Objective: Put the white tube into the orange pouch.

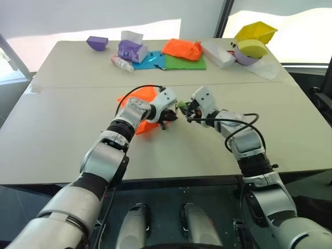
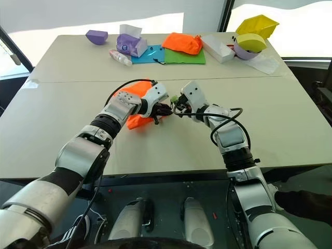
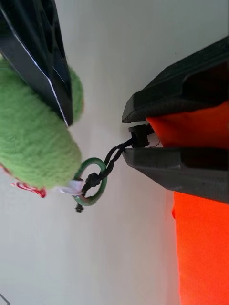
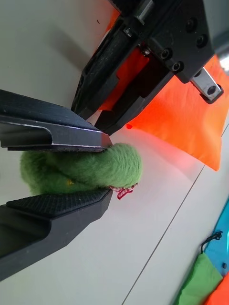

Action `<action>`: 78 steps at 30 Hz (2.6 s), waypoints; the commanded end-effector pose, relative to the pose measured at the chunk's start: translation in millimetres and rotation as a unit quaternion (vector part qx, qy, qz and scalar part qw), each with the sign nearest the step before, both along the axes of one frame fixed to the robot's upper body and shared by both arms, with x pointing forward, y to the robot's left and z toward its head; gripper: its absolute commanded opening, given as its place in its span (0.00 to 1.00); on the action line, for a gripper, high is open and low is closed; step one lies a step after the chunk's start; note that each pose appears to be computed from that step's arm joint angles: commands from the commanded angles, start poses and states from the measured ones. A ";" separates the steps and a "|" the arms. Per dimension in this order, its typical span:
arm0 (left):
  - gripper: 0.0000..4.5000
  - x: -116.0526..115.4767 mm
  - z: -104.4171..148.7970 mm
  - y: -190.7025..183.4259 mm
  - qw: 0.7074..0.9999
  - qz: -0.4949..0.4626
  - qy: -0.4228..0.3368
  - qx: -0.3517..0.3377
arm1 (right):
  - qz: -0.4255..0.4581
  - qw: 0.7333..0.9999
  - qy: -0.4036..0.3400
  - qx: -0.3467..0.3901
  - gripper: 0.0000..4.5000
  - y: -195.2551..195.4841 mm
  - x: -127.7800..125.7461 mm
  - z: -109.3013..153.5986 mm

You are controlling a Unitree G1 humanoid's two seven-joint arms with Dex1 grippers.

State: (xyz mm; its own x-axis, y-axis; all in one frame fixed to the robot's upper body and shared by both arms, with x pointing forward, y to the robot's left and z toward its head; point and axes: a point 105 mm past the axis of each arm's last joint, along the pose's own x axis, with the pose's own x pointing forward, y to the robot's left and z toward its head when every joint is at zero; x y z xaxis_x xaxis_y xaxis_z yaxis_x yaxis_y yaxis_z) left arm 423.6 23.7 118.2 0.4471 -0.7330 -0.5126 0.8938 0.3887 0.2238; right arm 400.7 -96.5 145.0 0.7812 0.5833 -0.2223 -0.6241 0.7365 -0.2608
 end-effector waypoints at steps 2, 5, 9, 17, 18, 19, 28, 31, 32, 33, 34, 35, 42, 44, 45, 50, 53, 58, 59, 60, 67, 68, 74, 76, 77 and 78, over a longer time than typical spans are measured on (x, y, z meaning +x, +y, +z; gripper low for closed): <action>0.25 -2.0 -8.8 3.3 1.000 0.002 0.015 0.005 | 0.009 0.999 -0.043 0.007 0.25 5.0 -1.0 22.6; 0.25 -4.2 -6.5 4.4 0.999 -0.004 0.030 -0.014 | 0.007 0.998 -0.063 0.016 0.25 7.1 1.8 37.5; 0.25 -6.0 -1.5 19.1 0.999 -0.016 0.041 -0.029 | -0.003 0.997 -0.074 0.030 0.25 6.6 5.3 46.8; 0.25 -9.0 4.8 36.1 0.998 -0.031 0.039 -0.028 | -0.036 0.994 -0.096 0.034 0.25 -1.9 15.1 55.7; 0.25 -9.2 5.9 36.5 0.998 -0.032 0.040 -0.031 | -0.041 0.994 -0.098 0.035 0.25 -3.8 16.5 57.1; 0.25 -9.3 6.6 37.2 0.998 -0.032 0.039 -0.031 | -0.046 0.993 -0.102 0.034 0.25 -5.5 17.7 58.2; 0.25 -2.7 21.0 49.0 0.996 0.009 0.018 -0.087 | -0.080 0.990 -0.109 0.033 0.25 -20.5 25.5 58.7; 0.25 -10.2 9.4 45.3 0.994 -0.003 0.058 -0.087 | -0.065 0.992 -0.105 0.030 0.25 -12.8 23.0 54.8; 0.25 -10.9 7.0 44.3 0.995 -0.004 0.059 -0.084 | -0.064 0.992 -0.104 0.030 0.25 -11.6 22.7 54.3; 0.25 -10.2 6.3 43.1 0.995 0.000 0.057 -0.085 | -0.060 0.993 -0.102 0.028 0.25 -9.9 22.1 53.2; 0.25 -9.6 5.8 41.9 0.995 0.002 0.056 -0.083 | -0.054 0.993 -0.103 0.023 0.25 -8.1 21.1 52.0; 0.25 -9.6 5.6 41.0 0.995 0.001 0.054 -0.081 | -0.050 0.994 -0.099 0.022 0.25 -6.8 20.1 50.3; 0.25 -19.0 4.4 51.8 0.996 -0.029 0.063 -0.058 | -0.002 0.998 -0.068 0.007 0.25 1.7 6.4 32.6; 0.25 -23.8 1.9 58.4 0.996 -0.037 0.065 -0.048 | 0.014 0.998 -0.065 -0.006 0.25 5.8 2.1 27.1; 0.25 -27.7 -0.4 62.4 0.996 -0.043 0.067 -0.040 | 0.017 0.998 -0.063 -0.004 0.25 7.8 1.0 25.7; 0.25 -42.2 -7.5 81.2 0.996 -0.041 0.074 -0.024 | 0.035 0.998 -0.051 -0.008 0.25 19.3 -3.3 17.4; 0.25 -53.4 -9.9 91.6 0.996 -0.036 0.080 -0.026 | 0.041 0.998 -0.049 -0.002 0.25 22.8 -3.9 15.8; 0.25 -74.0 -9.3 102.5 0.995 -0.034 0.090 -0.034 | 0.045 0.997 -0.057 0.014 0.25 31.2 -1.0 20.7; 0.25 -76.5 -8.1 105.2 0.994 -0.030 0.093 -0.038 | 0.051 0.997 -0.054 0.020 0.25 35.2 -0.3 20.6; 0.25 -76.0 -6.7 107.2 0.995 -0.023 0.089 -0.039 | 0.055 0.997 -0.051 0.026 0.25 38.3 0.4 20.8; 0.23 -70.3 -8.3 89.5 0.995 -0.006 0.072 -0.068 | 0.086 0.996 -0.017 0.025 0.74 60.0 -2.5 13.4; 0.23 -70.9 -8.4 88.0 0.995 -0.005 0.073 -0.072 | 0.083 0.996 -0.015 0.018 0.74 60.4 -1.7 11.0; 0.23 -69.6 -10.7 88.5 0.995 0.006 0.067 -0.071 | 0.030 1.000 -0.005 -0.002 0.74 61.7 20.0 -0.6; 0.23 -68.4 -11.1 86.7 0.996 0.008 0.059 -0.070 | 0.043 0.999 0.027 0.000 0.74 68.2 18.5 -10.7; 0.23 -68.3 -11.1 85.7 0.996 0.008 0.058 -0.070 | 0.040 0.999 0.031 -0.001 0.74 68.6 19.8 -13.1; 0.23 -68.6 -10.5 84.1 0.996 0.007 0.057 -0.073 | 0.035 0.999 0.032 -0.001 0.74 68.5 21.9 -13.6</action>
